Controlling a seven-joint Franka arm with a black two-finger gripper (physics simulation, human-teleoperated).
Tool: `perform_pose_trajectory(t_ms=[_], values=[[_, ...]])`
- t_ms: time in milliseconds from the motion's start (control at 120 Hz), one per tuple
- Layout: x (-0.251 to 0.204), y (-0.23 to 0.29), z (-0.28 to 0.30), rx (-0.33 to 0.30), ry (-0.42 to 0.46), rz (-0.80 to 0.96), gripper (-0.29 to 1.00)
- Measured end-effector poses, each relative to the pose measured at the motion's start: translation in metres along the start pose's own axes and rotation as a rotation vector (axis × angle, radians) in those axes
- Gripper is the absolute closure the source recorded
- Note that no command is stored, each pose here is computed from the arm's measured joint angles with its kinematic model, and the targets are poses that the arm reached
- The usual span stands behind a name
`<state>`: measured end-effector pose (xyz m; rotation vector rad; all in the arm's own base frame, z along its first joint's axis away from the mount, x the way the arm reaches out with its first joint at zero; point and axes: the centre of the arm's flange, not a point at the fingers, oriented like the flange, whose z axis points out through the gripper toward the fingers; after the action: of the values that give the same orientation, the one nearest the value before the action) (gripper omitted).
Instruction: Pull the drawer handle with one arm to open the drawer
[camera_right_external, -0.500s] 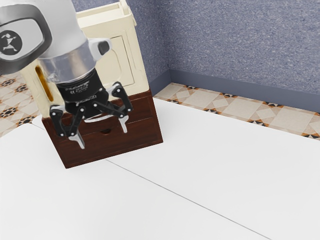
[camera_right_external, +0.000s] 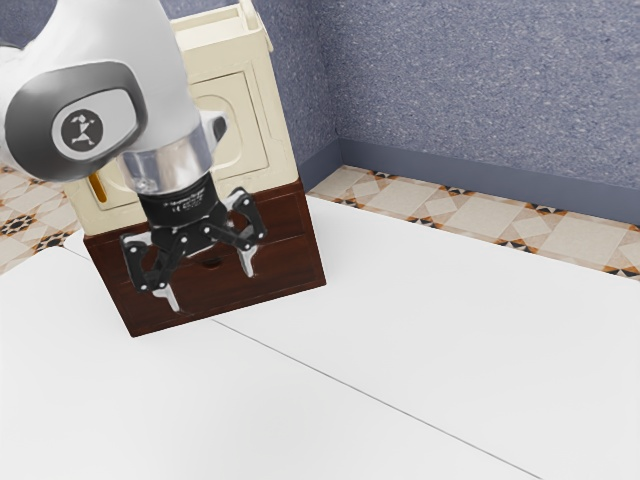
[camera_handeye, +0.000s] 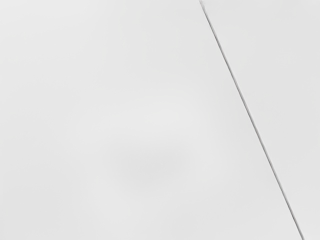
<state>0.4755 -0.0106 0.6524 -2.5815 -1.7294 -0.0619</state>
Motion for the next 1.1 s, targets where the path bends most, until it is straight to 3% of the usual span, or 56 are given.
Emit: perform_pose_trajectory(t_ms=[175,383,767,1100], values=[[0.022,0.001,0.011,0.039,0.035,0.115,0.0],[0.085,0.022,0.033,0.067,0.037,0.213,0.0],[0.105,0.029,0.045,0.082,0.063,0.47,0.0],[0.152,0.033,0.067,0.126,0.054,0.658,0.0]])
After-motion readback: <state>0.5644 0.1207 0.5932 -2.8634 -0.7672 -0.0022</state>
